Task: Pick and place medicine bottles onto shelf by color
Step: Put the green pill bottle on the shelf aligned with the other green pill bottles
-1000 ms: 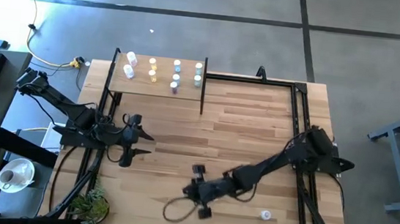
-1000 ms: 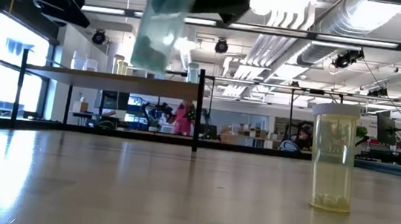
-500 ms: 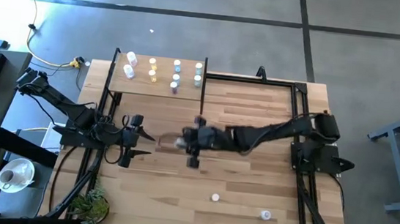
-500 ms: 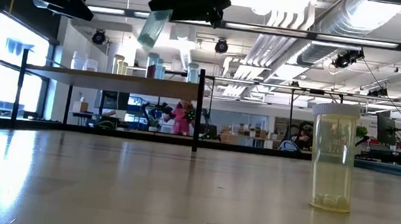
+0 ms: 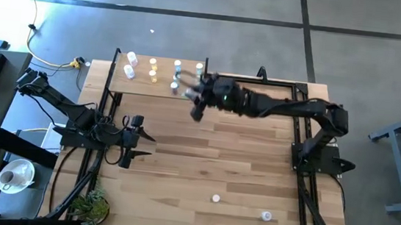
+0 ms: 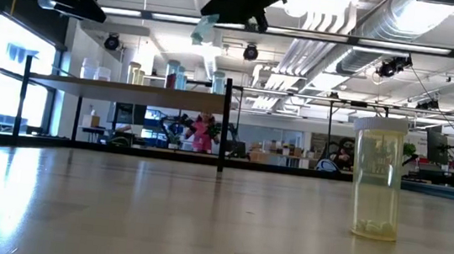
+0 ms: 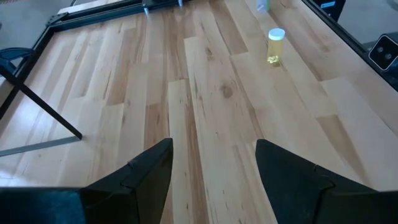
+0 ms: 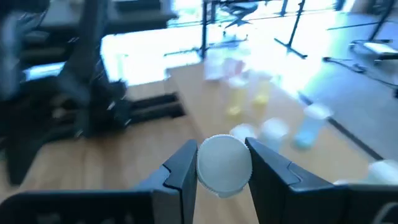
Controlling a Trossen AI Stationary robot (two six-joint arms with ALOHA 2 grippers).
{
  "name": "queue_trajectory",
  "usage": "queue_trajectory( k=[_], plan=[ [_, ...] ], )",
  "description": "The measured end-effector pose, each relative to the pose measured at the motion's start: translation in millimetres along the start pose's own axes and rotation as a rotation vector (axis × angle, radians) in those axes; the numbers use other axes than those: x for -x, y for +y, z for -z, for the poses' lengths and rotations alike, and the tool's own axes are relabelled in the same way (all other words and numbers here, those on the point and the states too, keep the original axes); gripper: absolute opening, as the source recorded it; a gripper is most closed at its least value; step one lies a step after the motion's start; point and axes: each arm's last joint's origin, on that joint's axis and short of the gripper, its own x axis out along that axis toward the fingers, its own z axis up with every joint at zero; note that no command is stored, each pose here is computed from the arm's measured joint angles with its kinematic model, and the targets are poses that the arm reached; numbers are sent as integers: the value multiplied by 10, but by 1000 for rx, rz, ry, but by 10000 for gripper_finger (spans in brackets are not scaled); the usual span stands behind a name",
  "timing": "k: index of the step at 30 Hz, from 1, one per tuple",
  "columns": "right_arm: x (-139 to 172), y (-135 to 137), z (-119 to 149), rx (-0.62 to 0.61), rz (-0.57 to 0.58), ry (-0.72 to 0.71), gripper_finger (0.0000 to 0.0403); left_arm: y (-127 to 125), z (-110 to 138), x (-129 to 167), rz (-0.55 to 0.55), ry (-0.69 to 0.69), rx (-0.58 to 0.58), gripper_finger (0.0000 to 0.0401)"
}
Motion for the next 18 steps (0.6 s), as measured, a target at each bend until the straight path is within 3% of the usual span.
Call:
queue_trajectory(
  k=[5, 9, 18],
  plan=[
    [89, -283, -356, -28, 65, 13, 99, 0, 0, 0, 0, 0, 0, 220],
    [161, -404, -495, -72, 94, 42, 99, 0, 0, 0, 0, 0, 0, 220],
    [80, -404, -309, -120, 105, 187, 99, 0, 0, 0, 0, 0, 0, 220]
  ],
)
